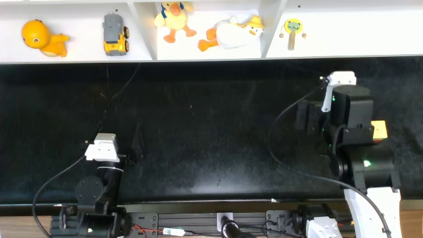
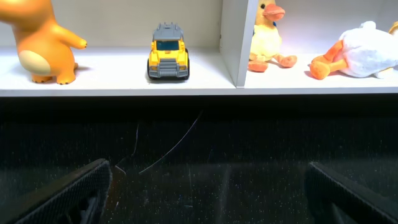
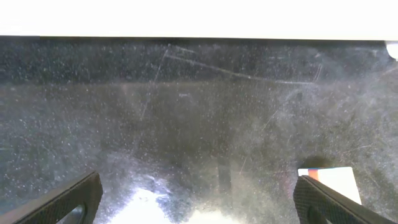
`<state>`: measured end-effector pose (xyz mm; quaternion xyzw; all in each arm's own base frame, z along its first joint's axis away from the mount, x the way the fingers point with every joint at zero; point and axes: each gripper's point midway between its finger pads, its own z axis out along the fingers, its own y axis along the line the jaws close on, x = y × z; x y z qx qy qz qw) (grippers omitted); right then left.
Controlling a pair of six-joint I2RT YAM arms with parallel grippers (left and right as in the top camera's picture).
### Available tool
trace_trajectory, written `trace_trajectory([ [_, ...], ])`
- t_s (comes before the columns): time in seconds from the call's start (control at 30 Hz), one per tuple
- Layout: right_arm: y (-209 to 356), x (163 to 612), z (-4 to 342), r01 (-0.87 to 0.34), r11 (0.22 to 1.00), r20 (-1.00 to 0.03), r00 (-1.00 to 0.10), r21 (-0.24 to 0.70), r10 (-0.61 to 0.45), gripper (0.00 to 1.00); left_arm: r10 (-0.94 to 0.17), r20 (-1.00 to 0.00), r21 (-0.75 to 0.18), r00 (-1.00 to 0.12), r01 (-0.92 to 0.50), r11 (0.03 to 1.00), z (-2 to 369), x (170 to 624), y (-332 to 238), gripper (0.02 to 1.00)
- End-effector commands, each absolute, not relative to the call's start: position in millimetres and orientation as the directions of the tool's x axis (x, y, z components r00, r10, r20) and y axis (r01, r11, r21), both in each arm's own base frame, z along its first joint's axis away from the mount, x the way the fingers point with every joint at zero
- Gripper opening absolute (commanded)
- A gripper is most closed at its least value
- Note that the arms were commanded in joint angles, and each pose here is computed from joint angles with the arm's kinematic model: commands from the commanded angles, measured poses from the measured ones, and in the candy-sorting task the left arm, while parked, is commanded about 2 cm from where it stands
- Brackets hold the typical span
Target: Store Toys
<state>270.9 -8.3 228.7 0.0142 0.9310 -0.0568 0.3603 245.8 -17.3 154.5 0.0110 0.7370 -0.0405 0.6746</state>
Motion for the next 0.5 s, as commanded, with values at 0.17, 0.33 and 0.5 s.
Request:
trace_trajectory([
  [0.17,-9,269,229,0.075,0.992,-0.675,-0.737,-0.097,-0.011,0.996,-0.021,-0.996,-0.028,-0.081,0.08,0.996,156,245,-19,0.998],
  [0.33,-12,271,230,0.081,0.991,-0.683,-0.73,-0.11,-0.017,0.998,-0.021,-0.996,-0.028,-0.081,0.08,0.996,156,245,-19,0.998],
  [0.5,-21,275,221,0.111,0.989,-0.658,-0.753,-0.102,0.017,0.996,-0.021,-0.996,-0.028,-0.081,0.08,0.996,156,245,-19,0.998],
])
